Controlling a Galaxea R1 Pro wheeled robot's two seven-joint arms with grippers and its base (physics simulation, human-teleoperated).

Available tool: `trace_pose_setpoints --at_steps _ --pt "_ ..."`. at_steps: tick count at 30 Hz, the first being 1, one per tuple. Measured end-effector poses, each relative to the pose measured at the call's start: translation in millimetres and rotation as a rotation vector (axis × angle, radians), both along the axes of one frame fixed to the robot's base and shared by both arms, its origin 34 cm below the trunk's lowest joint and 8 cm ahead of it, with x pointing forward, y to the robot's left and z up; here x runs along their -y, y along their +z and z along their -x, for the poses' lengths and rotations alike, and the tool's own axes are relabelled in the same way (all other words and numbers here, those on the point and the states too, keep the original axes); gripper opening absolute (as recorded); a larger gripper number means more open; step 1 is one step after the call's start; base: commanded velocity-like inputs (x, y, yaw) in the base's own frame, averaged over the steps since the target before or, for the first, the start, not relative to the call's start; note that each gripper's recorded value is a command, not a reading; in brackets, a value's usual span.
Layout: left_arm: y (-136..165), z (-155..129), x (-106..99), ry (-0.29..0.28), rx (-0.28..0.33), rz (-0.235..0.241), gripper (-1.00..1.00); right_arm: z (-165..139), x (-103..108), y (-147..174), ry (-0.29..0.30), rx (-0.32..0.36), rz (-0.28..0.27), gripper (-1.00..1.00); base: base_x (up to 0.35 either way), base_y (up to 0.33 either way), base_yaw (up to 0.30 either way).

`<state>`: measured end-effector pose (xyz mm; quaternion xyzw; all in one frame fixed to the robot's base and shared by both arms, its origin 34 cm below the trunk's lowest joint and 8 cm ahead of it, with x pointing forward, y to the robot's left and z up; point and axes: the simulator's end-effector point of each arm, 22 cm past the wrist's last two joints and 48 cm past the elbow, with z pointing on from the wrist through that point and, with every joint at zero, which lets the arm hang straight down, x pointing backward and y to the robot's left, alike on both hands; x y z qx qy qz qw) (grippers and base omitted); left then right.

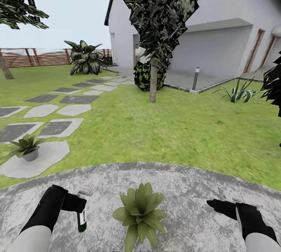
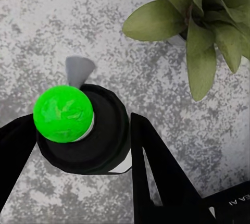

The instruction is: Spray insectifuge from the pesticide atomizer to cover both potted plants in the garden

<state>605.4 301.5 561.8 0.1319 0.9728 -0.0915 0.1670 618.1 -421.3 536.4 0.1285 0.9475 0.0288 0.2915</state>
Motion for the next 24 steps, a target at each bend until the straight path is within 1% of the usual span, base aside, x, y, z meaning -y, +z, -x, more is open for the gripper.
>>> trace_pose_setpoints --at_steps 8,21,24 --pt "-5.2 1.7 0.2 0.0 -0.011 0.0 -1.0 2.1 0.2 -5.4 -0.001 -0.011 0.001 1.0 0.0 0.0 0.0" --pt "-5.8 2.0 0.8 0.0 -0.012 0.001 -1.0 2.1 -1.4 -6.2 0.005 -0.011 -0.003 1.0 0.0 0.0 0.0" --pt "-5.8 2.0 0.9 -0.001 -0.012 0.001 -1.0 1.8 -4.5 -6.7 0.007 -0.011 -0.006 1.0 0.0 0.0 -0.002"
